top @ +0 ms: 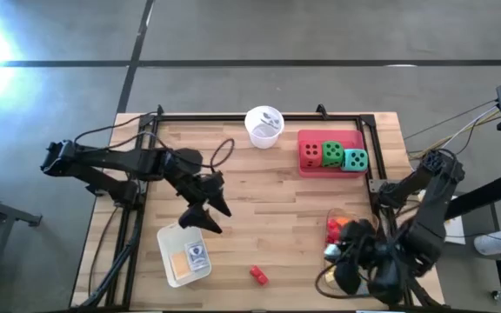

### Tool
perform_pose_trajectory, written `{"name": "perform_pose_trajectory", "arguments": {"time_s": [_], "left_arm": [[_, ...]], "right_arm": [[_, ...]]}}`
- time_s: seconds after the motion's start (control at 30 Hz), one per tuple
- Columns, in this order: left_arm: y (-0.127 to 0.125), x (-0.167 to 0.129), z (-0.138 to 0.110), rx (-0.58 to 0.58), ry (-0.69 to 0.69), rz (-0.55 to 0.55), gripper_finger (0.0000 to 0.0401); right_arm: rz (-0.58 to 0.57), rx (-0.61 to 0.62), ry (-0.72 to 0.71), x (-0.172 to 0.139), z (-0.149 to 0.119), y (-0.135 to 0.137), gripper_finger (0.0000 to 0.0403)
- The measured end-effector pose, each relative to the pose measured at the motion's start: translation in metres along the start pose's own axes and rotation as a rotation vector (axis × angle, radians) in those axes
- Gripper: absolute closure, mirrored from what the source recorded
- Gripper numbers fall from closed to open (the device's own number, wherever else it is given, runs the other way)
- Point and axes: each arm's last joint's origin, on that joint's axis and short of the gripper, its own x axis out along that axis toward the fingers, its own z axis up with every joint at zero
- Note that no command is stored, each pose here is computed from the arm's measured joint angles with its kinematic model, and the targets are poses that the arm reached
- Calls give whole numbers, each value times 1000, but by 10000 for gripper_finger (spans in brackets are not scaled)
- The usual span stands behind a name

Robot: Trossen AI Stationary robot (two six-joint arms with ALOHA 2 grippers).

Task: Pick & Place Toys
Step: Put the light blue game piece into the transparent bin

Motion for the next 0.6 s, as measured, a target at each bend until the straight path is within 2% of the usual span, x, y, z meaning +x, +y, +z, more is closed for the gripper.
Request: {"name": "perform_pose_trajectory", "arguments": {"time_s": [0.13, 0.43, 0.6], "left_arm": [[-12, -18, 0, 57, -72, 11, 14], [-30, -52, -7, 107, -178, 78, 14], [-34, -64, -13, 107, -189, 116, 13]], "right_arm": [[-110, 128, 138, 3, -23, -13, 271], [-367, 221, 388, 38, -59, -42, 271], [-369, 233, 418, 59, -72, -51, 271]]}}
